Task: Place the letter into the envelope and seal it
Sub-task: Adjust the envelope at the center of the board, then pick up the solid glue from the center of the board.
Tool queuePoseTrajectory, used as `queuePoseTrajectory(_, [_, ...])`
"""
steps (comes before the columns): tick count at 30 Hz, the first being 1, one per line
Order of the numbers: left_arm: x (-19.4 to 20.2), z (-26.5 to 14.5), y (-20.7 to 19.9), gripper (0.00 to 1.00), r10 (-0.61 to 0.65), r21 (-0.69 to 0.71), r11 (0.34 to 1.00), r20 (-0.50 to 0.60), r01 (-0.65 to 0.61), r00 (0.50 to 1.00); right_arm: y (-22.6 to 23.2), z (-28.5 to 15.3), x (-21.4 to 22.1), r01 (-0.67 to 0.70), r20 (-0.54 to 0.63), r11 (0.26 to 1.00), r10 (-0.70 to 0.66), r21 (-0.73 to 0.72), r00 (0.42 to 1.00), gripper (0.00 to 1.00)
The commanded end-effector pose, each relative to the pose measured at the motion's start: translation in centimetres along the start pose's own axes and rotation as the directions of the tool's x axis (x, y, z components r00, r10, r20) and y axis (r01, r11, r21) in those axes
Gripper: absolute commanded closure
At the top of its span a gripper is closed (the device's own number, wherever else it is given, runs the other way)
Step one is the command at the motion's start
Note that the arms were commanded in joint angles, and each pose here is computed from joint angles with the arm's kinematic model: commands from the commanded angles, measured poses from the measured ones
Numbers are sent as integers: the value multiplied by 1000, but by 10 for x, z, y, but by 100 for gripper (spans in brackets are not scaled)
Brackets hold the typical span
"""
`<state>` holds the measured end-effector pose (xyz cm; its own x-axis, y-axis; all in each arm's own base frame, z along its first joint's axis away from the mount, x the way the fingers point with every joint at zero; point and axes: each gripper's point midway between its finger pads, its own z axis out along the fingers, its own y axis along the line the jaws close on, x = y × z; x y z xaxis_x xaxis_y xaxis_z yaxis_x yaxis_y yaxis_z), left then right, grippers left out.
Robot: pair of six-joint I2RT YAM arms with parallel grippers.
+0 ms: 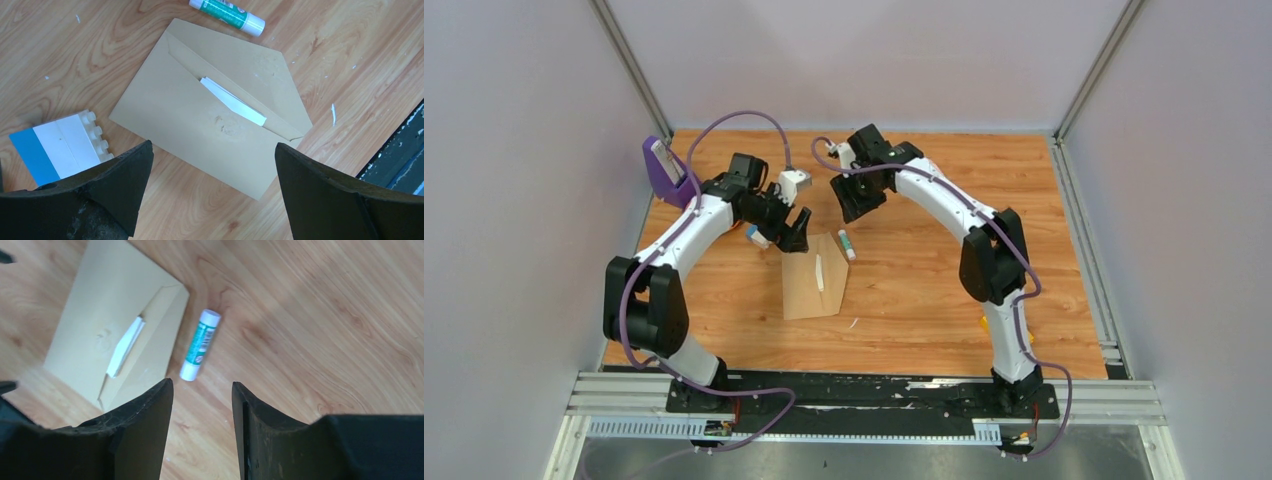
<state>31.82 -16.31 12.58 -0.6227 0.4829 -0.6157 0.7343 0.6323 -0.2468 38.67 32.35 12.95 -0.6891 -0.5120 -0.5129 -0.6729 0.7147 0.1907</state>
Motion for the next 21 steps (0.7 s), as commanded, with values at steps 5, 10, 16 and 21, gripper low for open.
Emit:
queuePoseTrajectory(5, [-11, -23, 8, 0, -7, 44, 999, 83, 3, 997, -22, 54, 33, -43, -111, 993, 55, 107, 992, 53])
queuePoseTrajectory(10, [-3, -35, 20, 0, -52, 61, 997, 105, 46, 993, -17, 62, 28, -36, -109, 994, 47, 101, 993, 53])
queuePoseTrajectory(16, [12, -32, 18, 0, -42, 45, 998, 113, 37, 993, -13, 66, 27, -71, -107, 993, 82, 99, 991, 52])
queuePoseTrajectory(21, [20, -28, 20, 0, -46, 26, 999, 116, 43, 992, -6, 71, 29, -71, -117, 992, 83, 104, 990, 52])
